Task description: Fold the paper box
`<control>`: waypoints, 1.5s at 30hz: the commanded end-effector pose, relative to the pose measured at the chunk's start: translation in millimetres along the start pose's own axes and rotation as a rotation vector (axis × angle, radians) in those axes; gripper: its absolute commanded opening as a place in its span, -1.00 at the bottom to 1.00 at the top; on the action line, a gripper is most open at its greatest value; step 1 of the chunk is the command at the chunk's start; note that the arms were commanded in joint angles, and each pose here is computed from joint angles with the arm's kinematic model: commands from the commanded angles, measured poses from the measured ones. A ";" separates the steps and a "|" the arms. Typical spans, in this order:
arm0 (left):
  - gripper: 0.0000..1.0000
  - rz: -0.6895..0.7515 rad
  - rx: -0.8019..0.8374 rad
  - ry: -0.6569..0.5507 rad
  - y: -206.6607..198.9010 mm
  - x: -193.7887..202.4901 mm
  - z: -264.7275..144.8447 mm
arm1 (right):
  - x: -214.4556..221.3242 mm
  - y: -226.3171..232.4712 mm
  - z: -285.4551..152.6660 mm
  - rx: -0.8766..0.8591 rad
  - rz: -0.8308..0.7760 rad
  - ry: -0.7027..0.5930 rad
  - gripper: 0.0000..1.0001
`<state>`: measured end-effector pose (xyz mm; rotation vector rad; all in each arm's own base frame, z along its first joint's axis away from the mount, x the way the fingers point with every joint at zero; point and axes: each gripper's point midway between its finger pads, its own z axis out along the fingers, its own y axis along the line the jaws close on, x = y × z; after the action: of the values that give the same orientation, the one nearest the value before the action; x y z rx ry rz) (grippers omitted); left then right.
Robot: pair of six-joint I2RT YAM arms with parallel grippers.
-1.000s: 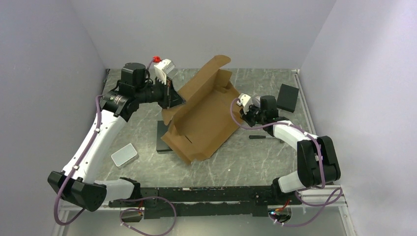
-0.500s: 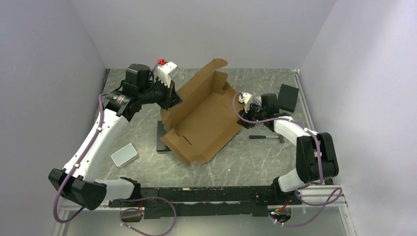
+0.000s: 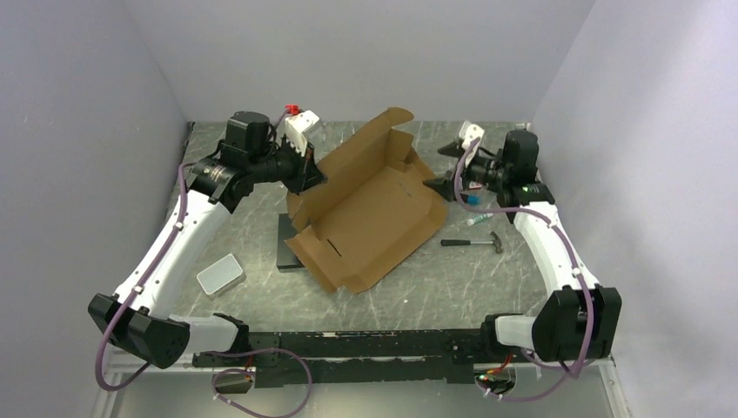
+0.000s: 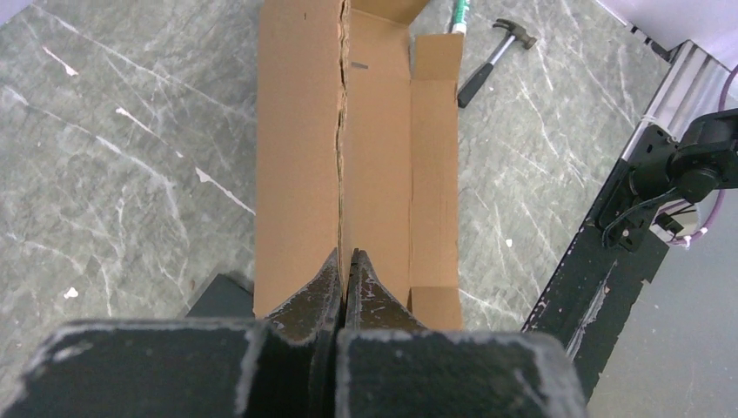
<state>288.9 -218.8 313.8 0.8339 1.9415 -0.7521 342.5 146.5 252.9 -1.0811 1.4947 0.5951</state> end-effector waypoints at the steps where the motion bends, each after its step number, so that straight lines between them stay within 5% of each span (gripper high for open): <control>1: -1.00 0.095 0.058 -0.108 -17.2 -37.0 -12.7 | -55.1 -18.2 11.4 -0.058 0.031 -0.168 0.89; 8: -1.00 0.088 0.102 -0.121 -28.0 -39.1 -16.8 | -59.1 -31.0 34.7 -0.100 0.050 -0.199 0.81; 13: -1.00 0.076 0.132 -0.119 -31.7 -39.8 -14.2 | -69.6 -27.7 43.5 -0.137 0.039 -0.219 0.56; 20: -1.00 0.072 0.181 -0.111 -40.3 -36.8 -14.7 | -68.9 -35.0 50.6 -0.155 0.022 -0.212 -0.09; 25: -1.00 0.064 0.171 -0.105 -39.4 -33.4 -15.3 | -69.6 -25.4 49.1 -0.201 -0.022 -0.221 -0.77; 28: -0.69 0.056 0.148 -0.104 -36.6 -32.5 -16.4 | -68.4 -20.9 46.6 -0.208 -0.046 -0.218 -1.00; 38: 0.58 0.081 0.057 -0.146 -38.9 -8.7 -41.3 | -63.6 -22.2 43.1 -0.185 -0.026 -0.213 -1.00; 45: 0.72 -0.011 0.016 -0.169 -40.0 6.4 -47.7 | -60.5 -23.1 44.2 -0.178 -0.014 -0.210 -1.00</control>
<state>225.3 -203.7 333.4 0.8267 1.8017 -0.8162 387.1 191.3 284.4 -1.1027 1.3494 0.8416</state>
